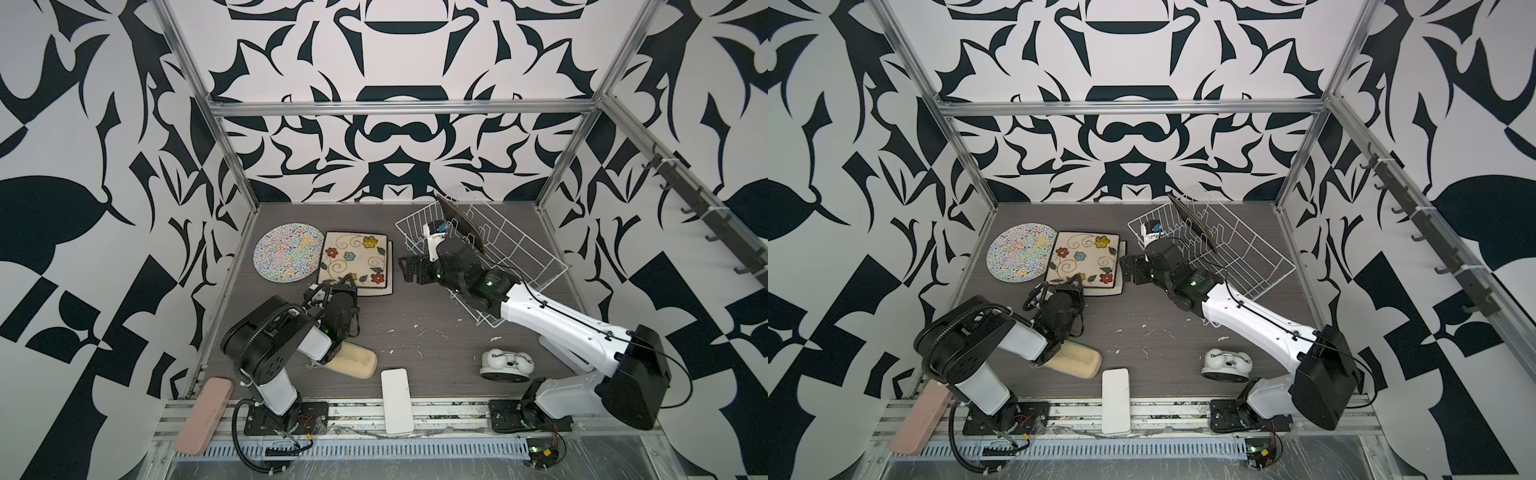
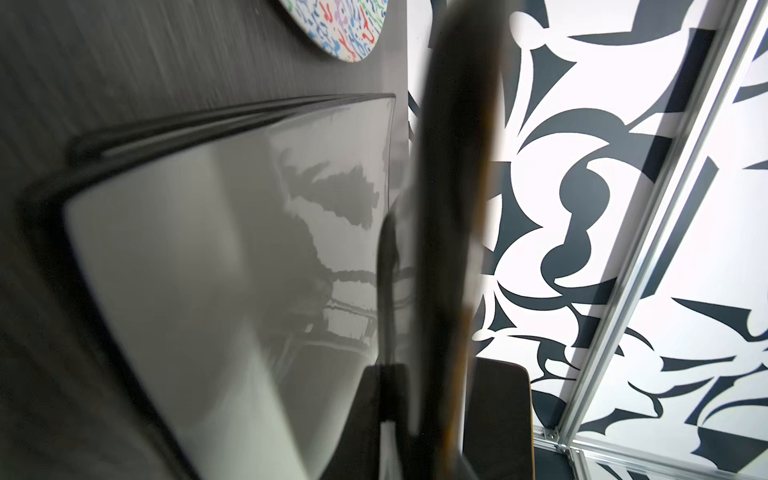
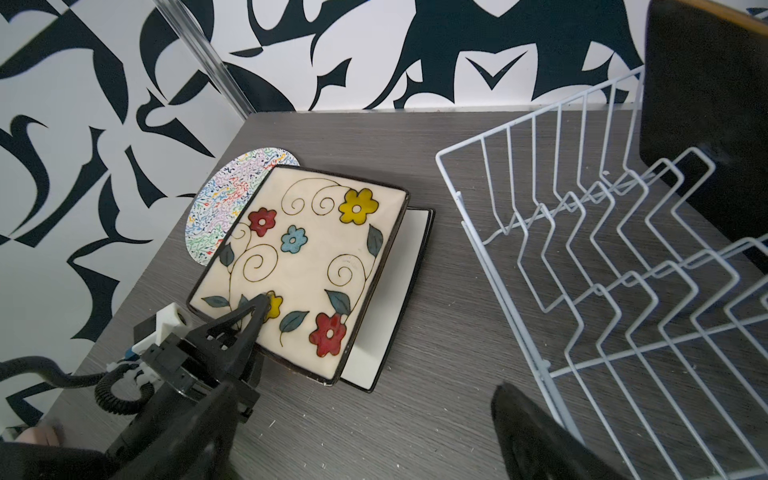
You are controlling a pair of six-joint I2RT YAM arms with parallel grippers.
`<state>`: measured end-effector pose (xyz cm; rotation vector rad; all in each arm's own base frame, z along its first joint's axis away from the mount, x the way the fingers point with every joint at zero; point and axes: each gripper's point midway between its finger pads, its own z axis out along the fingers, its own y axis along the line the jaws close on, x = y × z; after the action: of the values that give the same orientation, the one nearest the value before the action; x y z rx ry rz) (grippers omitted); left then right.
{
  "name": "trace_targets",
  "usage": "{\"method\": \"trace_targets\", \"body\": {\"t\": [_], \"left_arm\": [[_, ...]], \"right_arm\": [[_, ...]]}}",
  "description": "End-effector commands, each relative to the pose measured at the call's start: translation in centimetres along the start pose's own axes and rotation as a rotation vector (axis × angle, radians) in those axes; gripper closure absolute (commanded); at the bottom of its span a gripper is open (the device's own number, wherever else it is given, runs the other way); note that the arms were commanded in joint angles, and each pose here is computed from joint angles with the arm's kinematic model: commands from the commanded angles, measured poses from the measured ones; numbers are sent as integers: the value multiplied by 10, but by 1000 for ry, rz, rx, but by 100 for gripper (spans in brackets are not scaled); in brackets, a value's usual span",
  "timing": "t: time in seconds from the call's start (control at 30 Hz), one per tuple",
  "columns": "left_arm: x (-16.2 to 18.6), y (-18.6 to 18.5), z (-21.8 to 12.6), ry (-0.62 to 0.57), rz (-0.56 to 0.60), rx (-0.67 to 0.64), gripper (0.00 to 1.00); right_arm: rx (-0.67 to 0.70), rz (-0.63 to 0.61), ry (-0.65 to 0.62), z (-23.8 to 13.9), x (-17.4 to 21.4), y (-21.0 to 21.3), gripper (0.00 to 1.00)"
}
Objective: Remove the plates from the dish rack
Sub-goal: 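Open the right gripper and withdraw it while the left gripper holds the plate, then open the left gripper and draw it back from the stacked plates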
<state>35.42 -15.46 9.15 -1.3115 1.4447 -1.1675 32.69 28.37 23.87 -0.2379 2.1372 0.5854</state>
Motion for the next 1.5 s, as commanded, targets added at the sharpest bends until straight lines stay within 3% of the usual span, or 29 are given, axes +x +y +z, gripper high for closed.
{"method": "trace_targets", "body": {"t": [0.0, 1.47], "left_arm": [[6, -65, 4, -4, -183, 227, 100], [21, -42, 15, 3, -200, 153, 100]], "right_arm": [[9, -20, -50, -5, -21, 3, 2], [34, -45, -22, -2, -16, -2, 2]]}}
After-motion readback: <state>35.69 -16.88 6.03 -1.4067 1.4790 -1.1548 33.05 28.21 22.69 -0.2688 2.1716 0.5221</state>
